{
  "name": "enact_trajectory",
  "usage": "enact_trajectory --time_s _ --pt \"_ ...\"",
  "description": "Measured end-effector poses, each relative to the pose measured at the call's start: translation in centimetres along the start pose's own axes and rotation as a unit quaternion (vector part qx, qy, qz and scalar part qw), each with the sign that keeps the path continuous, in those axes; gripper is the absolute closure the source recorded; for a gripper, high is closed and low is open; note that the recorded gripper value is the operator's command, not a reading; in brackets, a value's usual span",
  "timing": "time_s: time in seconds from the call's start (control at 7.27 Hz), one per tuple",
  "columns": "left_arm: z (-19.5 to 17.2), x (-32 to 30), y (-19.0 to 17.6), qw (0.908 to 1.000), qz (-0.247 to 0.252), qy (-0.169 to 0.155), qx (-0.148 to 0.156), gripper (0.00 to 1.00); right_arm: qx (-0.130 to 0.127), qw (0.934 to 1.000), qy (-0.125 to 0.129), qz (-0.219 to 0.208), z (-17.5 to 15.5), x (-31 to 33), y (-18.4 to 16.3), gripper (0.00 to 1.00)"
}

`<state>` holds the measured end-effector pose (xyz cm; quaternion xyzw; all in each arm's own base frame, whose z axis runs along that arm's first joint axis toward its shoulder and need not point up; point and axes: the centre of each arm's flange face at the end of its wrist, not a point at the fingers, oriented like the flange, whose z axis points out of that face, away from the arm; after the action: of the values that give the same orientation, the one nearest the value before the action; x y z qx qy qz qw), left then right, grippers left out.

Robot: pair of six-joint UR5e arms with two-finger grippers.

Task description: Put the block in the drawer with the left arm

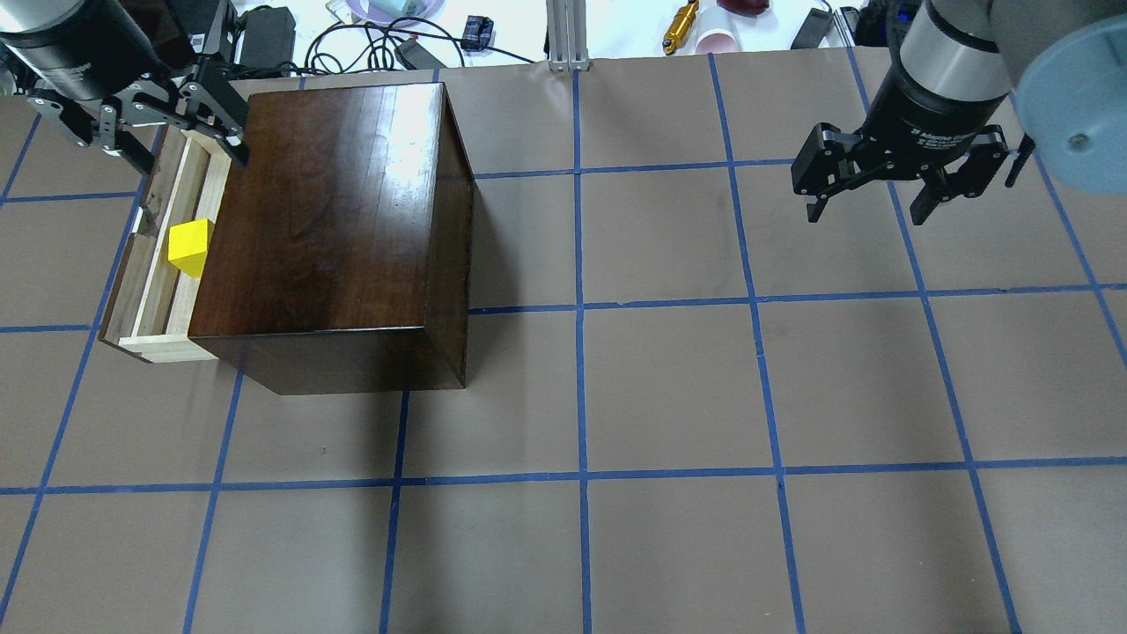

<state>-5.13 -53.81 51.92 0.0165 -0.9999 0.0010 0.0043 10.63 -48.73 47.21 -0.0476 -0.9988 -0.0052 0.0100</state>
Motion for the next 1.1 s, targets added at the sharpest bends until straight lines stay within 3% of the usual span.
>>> enact_trajectory --time_s 0.55,1.1 --pt "0.2 6.8 1.4 0.9990 0.018 -0.013 0.040 0.00 0.000 1.0000 0.000 0.000 0.0 0.0 0.0 0.00" --pt "0.1 7.2 1.2 0.9986 0.024 -0.011 0.045 0.00 0.000 1.0000 0.000 0.000 0.0 0.0 0.0 0.00"
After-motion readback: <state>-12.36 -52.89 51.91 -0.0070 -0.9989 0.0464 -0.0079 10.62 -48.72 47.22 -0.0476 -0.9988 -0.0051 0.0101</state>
